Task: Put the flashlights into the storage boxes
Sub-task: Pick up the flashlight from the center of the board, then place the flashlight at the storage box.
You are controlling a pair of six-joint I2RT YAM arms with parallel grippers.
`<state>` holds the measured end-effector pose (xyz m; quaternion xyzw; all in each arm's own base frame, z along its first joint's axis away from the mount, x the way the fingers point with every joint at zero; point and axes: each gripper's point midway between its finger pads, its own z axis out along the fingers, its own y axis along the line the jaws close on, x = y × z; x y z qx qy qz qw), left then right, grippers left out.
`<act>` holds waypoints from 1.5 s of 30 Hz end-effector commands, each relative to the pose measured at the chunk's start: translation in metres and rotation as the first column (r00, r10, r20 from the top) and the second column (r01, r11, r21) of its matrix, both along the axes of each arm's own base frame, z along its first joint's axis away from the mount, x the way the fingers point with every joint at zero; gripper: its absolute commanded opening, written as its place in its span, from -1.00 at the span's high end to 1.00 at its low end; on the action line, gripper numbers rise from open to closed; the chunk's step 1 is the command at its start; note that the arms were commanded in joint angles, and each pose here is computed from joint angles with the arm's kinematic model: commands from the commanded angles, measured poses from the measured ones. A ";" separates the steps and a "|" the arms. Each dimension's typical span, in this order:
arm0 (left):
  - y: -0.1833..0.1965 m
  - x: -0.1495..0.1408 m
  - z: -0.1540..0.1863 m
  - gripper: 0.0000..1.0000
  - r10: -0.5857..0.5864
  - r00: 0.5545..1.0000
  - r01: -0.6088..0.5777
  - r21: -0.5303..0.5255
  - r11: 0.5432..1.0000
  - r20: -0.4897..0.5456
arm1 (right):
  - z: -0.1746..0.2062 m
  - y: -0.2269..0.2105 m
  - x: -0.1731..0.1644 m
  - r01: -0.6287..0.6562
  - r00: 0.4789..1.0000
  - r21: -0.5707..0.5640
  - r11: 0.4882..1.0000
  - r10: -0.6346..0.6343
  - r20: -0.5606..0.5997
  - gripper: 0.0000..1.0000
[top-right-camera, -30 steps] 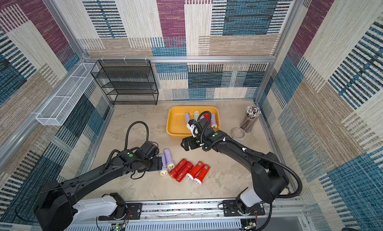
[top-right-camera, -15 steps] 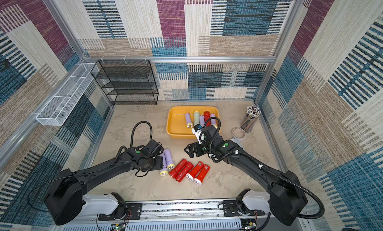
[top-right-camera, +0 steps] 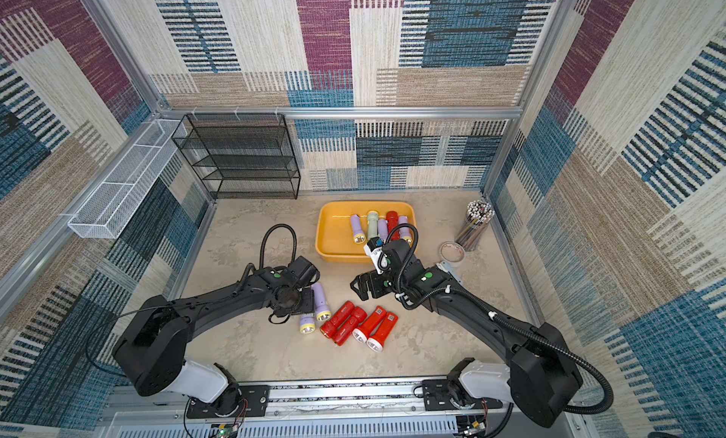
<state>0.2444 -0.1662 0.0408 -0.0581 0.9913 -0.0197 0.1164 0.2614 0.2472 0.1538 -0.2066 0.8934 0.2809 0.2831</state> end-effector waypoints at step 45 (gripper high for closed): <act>-0.083 0.169 0.153 0.33 -0.089 0.969 0.110 -0.076 0.991 0.232 | 0.026 -0.016 0.013 0.090 0.989 -0.016 0.996 -0.087 0.120 -0.99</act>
